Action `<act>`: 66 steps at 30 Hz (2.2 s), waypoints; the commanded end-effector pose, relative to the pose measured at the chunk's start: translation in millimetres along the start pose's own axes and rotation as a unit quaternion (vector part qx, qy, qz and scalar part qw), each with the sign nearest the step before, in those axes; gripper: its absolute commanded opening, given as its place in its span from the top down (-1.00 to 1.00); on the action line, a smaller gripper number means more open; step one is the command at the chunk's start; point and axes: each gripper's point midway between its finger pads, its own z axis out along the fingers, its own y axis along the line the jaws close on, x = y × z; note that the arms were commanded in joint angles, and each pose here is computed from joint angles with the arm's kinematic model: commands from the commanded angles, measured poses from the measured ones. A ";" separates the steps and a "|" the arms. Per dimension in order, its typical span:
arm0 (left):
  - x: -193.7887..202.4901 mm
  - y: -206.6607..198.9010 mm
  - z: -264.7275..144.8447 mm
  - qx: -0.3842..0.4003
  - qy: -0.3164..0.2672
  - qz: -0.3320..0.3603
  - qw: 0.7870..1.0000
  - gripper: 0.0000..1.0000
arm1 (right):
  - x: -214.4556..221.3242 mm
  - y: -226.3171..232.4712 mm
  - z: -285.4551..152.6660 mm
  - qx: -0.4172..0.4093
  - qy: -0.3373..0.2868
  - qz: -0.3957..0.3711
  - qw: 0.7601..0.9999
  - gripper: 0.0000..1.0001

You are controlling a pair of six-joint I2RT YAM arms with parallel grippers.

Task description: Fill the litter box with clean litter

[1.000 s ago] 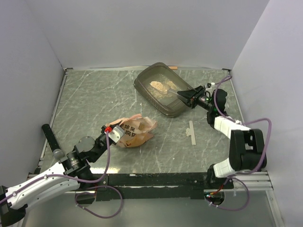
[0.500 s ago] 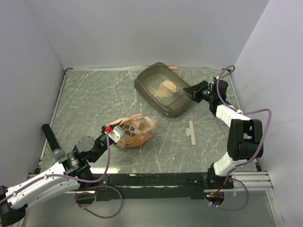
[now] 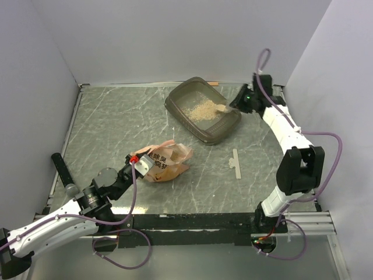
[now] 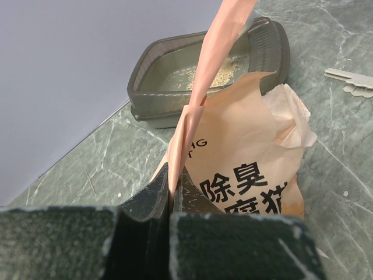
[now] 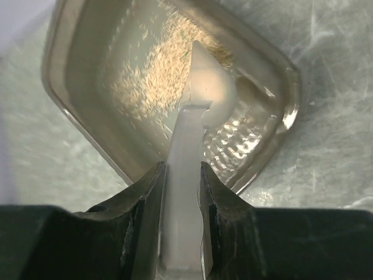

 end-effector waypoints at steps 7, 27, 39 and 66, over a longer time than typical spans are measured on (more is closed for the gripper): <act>-32.9 16.9 -2.5 -0.029 -0.050 -0.024 0.998 0.98 | 16.9 56.0 -14.9 0.096 0.012 -0.230 0.968 1.00; -43.4 30.2 -11.9 -0.053 -0.068 -0.034 0.996 0.98 | 31.8 51.0 -116.6 0.093 -0.051 -0.228 0.968 1.00; -53.2 25.8 -12.8 -0.036 -0.086 -0.046 0.995 0.98 | 40.8 -56.6 -150.9 0.152 -0.098 -0.081 0.980 1.00; -45.9 18.0 -7.5 -0.021 -0.069 -0.034 0.997 0.99 | 71.1 -140.2 -33.5 0.208 -0.054 0.026 0.976 0.59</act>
